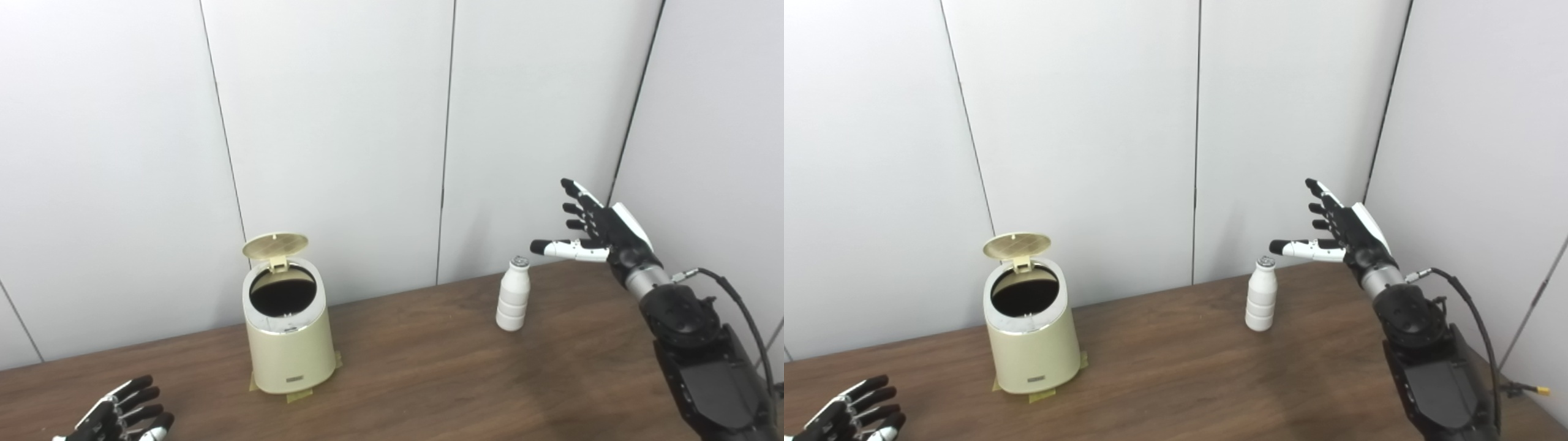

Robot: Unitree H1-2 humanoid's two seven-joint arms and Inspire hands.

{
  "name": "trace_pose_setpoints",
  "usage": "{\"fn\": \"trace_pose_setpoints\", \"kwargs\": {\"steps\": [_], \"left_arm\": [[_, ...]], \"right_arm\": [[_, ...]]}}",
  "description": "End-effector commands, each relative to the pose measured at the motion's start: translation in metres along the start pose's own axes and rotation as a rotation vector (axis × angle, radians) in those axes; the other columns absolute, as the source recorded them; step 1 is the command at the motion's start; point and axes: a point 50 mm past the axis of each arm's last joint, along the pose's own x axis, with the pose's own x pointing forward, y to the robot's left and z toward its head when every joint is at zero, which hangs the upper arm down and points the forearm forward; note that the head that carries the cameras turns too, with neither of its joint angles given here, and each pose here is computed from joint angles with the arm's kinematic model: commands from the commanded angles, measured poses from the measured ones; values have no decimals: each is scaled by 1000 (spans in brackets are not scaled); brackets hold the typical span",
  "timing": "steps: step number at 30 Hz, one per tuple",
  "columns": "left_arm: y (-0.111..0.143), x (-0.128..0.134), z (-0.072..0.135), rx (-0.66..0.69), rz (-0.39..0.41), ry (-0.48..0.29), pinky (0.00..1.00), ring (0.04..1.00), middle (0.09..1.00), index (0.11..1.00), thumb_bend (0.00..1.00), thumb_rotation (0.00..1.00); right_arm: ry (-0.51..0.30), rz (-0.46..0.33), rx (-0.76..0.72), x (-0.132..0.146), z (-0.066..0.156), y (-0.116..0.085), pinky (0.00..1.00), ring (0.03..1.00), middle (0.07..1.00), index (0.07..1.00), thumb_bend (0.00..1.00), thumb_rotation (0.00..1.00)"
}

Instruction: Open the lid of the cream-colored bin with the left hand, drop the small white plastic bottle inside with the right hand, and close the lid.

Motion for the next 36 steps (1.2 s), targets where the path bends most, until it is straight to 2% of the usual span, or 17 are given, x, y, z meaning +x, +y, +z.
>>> {"fn": "trace_pose_setpoints", "kwargs": {"steps": [1,6,10,12,14,19,23,29,32,36], "left_arm": [[2,13,26,22,-1,-98,560,700,756,780,567,106],[2,12,29,31,5,-86,555,692,747,763,560,74],[2,10,31,45,1,-88,557,694,748,769,561,81],[2,10,32,57,1,-90,557,693,747,771,558,77],[2,10,34,55,3,-89,554,689,746,772,552,72],[3,8,36,66,4,-84,570,704,755,789,529,18],[4,7,38,57,6,-86,567,705,759,800,517,1],[3,6,40,45,9,-80,590,716,763,802,510,0],[2,5,42,53,0,-82,595,726,775,816,501,0],[1,5,43,59,-4,-78,618,742,784,828,480,0]], "right_arm": [[-62,-12,7,8,21,-12,901,950,995,992,933,347],[-24,36,-17,2,9,-4,911,935,980,998,932,353],[8,63,24,-3,-4,6,860,939,991,1000,871,258],[15,72,33,-5,-9,10,846,938,995,1000,864,250],[27,78,36,-7,-16,14,831,936,1000,995,806,204],[65,67,82,-9,-32,27,872,949,998,992,749,158],[83,63,92,-8,-41,35,871,951,995,995,752,139],[107,54,107,-5,-50,43,923,953,997,988,773,171],[109,41,108,-2,-55,47,879,928,976,987,831,199],[104,19,118,2,-58,53,854,893,936,959,859,202]]}}
